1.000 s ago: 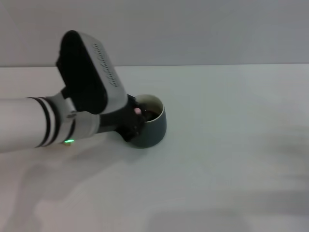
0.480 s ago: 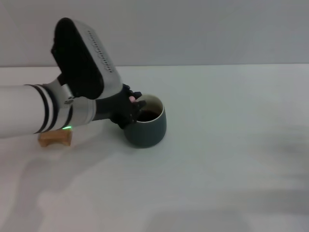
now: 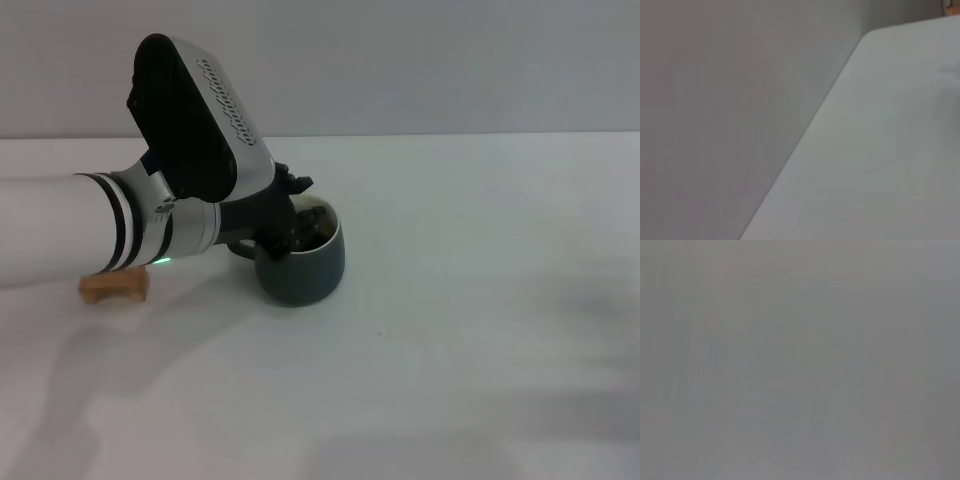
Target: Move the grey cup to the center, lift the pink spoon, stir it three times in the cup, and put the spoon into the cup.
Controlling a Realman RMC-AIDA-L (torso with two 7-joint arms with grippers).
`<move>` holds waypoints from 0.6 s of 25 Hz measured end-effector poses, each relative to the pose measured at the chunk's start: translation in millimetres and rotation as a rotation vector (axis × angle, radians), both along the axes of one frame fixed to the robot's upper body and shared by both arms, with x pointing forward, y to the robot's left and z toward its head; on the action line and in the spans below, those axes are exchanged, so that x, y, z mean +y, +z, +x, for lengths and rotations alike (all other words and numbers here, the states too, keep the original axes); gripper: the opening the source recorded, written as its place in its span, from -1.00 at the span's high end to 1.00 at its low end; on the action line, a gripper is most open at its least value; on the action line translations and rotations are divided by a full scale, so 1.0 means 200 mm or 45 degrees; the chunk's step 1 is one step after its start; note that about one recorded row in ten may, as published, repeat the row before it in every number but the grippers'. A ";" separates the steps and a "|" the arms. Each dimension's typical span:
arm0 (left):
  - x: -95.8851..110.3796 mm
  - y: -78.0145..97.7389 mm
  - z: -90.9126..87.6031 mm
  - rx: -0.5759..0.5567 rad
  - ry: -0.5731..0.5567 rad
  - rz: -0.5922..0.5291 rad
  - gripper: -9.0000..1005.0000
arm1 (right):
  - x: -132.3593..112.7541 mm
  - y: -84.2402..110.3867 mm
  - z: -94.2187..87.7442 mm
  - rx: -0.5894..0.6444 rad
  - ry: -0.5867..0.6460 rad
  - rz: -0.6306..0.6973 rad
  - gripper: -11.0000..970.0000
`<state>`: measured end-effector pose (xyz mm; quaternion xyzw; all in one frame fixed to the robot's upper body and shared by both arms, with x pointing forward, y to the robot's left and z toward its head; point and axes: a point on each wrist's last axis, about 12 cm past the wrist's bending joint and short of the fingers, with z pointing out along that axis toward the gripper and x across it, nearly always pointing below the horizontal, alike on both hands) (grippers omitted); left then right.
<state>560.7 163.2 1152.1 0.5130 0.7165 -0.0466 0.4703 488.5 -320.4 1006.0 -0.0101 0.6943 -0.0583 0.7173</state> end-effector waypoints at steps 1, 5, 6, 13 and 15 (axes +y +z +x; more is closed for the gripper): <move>0.00 0.00 0.00 -0.006 0.004 -0.012 0.60 | 0.00 0.00 0.00 -0.001 0.001 0.000 0.98; 0.00 0.02 0.01 -0.038 0.037 -0.083 0.27 | 0.00 0.00 0.00 -0.002 0.003 0.000 0.98; 0.00 0.02 0.01 -0.038 0.037 -0.083 0.19 | 0.00 0.00 0.00 -0.002 0.003 0.000 0.98; 0.05 0.10 0.03 -0.296 0.275 -0.362 -0.27 | 0.01 0.00 -0.01 -0.006 0.000 0.008 0.98; 0.06 0.15 0.00 -0.478 0.407 -0.500 -0.38 | 0.01 0.00 -0.01 -0.013 0.002 0.013 0.98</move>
